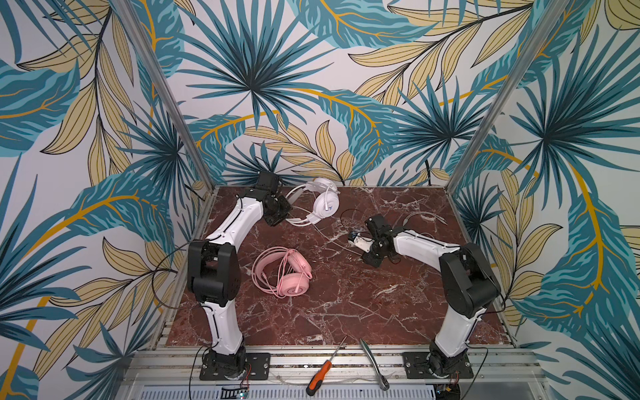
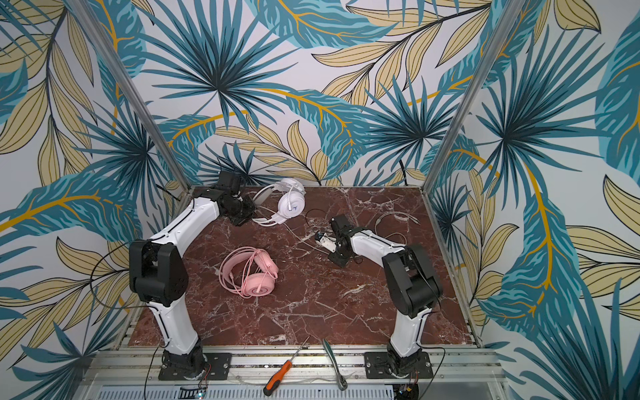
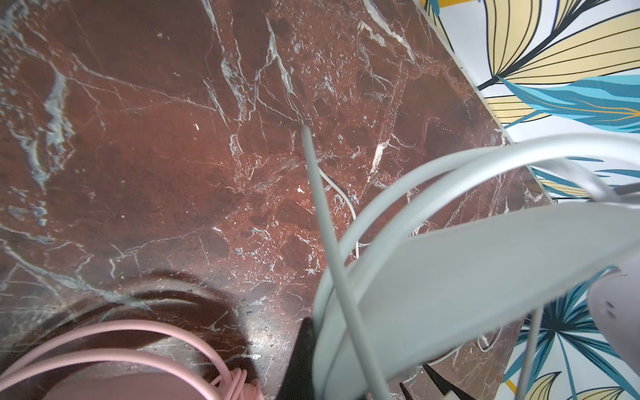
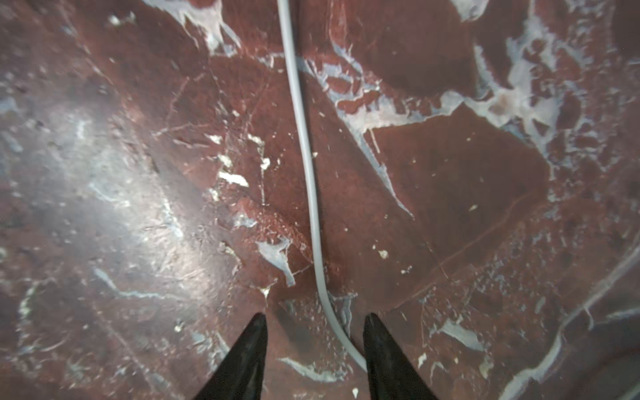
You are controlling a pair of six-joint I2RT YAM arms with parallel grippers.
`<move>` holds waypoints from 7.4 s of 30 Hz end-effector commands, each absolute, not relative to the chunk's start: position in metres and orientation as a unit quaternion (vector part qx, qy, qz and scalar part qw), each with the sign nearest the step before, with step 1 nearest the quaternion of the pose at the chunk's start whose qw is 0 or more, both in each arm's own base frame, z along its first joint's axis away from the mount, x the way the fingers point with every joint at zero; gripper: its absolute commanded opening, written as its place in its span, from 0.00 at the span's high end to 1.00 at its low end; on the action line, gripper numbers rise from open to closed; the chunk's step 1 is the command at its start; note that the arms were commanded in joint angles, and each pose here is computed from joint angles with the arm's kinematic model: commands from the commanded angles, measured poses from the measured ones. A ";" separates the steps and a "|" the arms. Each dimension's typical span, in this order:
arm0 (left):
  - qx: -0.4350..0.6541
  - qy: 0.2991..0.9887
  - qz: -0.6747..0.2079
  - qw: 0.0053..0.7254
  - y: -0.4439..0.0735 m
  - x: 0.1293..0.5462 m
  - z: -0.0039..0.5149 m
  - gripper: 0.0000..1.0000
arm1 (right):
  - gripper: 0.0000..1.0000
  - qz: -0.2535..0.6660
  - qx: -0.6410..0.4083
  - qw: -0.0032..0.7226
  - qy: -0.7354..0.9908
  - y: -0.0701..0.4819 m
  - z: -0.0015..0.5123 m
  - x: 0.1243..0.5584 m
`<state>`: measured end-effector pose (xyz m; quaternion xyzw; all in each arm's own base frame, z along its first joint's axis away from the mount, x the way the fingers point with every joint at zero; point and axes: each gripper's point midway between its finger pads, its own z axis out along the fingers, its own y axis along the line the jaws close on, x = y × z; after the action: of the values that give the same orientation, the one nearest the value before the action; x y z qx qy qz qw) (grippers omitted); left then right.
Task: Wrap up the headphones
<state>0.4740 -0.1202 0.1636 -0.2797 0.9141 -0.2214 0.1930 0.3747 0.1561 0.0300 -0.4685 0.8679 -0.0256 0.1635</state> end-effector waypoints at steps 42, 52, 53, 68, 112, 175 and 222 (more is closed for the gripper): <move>0.006 0.989 -0.042 0.140 -0.085 0.435 0.172 1.00 | 1.00 -0.138 -0.137 0.099 0.976 -0.013 0.033 0.381; 0.113 0.983 -0.021 0.141 -0.112 0.432 0.171 1.00 | 0.80 0.000 -0.124 0.196 0.973 0.029 0.067 0.406; 0.130 0.981 -0.023 0.141 -0.118 0.431 0.170 1.00 | 0.74 0.019 -0.129 0.214 0.968 0.037 0.076 0.409; 0.252 0.951 0.030 0.177 -0.155 0.434 0.190 1.00 | 0.49 0.172 -0.259 0.352 0.883 0.131 0.158 0.430; 0.373 0.880 -0.179 0.233 -0.246 0.358 0.269 1.00 | 0.31 0.330 -0.284 0.440 0.785 0.236 0.136 0.434; 0.324 0.914 -0.141 0.201 -0.217 0.370 0.238 1.00 | 1.00 0.271 -0.159 0.541 0.780 0.181 0.177 0.442; 0.250 0.899 -0.283 0.224 -0.244 0.373 0.254 1.00 | 0.63 0.373 -0.161 0.450 0.795 0.240 0.127 0.477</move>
<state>0.3766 -0.2388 0.2249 0.2358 0.9159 -0.2639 0.1894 0.4741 0.2344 0.1221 -0.1524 0.8053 0.3709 0.4366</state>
